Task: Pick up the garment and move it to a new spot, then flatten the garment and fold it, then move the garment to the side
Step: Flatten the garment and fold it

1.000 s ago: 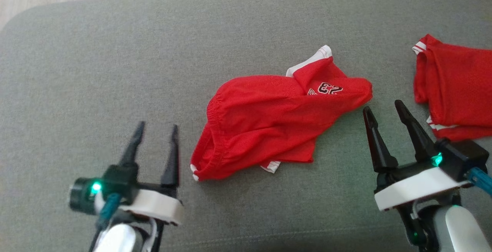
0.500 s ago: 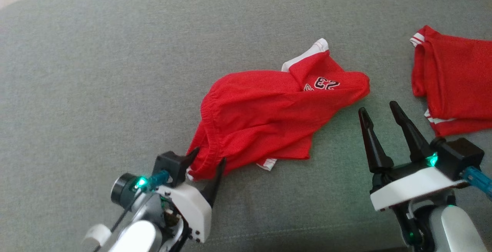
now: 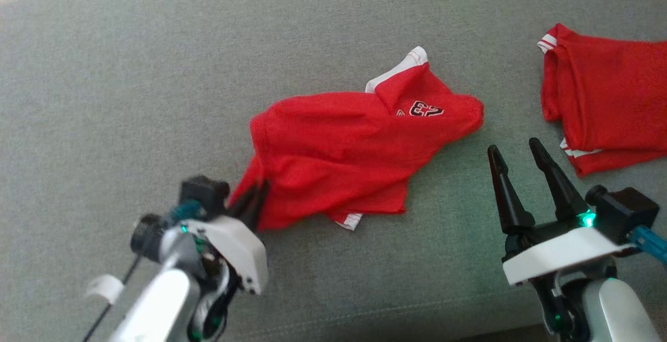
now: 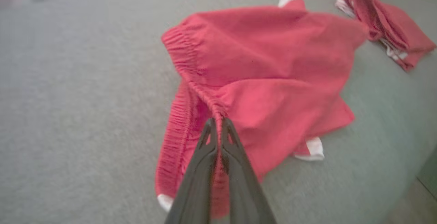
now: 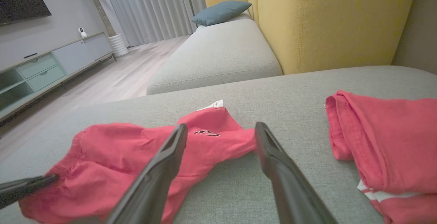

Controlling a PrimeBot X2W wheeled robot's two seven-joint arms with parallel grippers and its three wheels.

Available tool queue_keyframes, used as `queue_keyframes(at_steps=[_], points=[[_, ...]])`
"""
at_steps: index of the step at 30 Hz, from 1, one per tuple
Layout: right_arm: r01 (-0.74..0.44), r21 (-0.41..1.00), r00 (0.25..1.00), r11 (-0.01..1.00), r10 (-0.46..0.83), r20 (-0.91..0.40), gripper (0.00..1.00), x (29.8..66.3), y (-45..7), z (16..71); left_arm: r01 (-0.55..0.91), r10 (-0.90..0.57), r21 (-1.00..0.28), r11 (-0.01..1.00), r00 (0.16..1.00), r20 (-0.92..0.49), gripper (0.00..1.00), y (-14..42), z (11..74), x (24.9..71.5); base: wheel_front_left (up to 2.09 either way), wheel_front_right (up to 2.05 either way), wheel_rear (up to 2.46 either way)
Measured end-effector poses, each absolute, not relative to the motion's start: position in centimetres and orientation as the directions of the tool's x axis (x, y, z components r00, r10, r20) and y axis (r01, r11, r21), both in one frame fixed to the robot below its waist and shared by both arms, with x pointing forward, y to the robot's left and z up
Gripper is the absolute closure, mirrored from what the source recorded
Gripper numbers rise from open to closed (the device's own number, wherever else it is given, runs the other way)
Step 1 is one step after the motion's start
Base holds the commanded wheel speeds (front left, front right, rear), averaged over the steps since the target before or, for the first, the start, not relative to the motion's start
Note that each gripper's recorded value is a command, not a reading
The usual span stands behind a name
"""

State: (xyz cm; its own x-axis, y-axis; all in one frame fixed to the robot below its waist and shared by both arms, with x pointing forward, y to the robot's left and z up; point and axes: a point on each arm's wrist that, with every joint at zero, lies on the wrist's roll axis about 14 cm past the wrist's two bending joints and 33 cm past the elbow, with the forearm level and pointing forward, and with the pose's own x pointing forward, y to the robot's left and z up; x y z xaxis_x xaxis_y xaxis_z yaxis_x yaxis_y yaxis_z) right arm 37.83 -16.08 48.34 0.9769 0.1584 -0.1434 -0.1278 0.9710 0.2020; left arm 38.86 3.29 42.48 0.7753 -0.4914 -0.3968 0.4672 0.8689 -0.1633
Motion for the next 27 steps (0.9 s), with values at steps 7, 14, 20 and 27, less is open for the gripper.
queue_keyframes(at_steps=[7, 14, 20, 27], points=[[-0.117, 0.220, 0.978, 0.969, 0.151, -0.147, 0.00, 37.8, -16.3, 48.2, 0.373, -0.423, -0.222, 0.901, 0.870, -0.254, 1.00, 4.4, 45.2, 42.6, 0.00, 0.00, 0.00], [-0.102, 0.230, 0.975, 0.968, 0.143, -0.171, 0.00, 37.7, -16.5, 47.3, 0.303, -0.355, -0.244, 0.921, 0.912, -0.206, 1.00, 5.6, 44.7, 45.3, 0.00, 0.00, 0.00], [-0.091, 0.238, 0.973, 0.967, 0.138, -0.187, 0.00, 37.6, -16.7, 46.8, 0.277, -0.341, -0.259, 0.925, 0.907, -0.246, 0.00, 5.6, 42.6, 45.5, 0.00, 0.00, 0.00], [-0.108, 0.235, 0.974, 0.966, 0.150, -0.170, 0.00, 37.8, -16.3, 47.3, 0.248, -0.284, -0.195, 0.949, 0.940, -0.187, 0.00, 6.8, 43.0, 45.6, 0.00, 0.00, 0.00]])
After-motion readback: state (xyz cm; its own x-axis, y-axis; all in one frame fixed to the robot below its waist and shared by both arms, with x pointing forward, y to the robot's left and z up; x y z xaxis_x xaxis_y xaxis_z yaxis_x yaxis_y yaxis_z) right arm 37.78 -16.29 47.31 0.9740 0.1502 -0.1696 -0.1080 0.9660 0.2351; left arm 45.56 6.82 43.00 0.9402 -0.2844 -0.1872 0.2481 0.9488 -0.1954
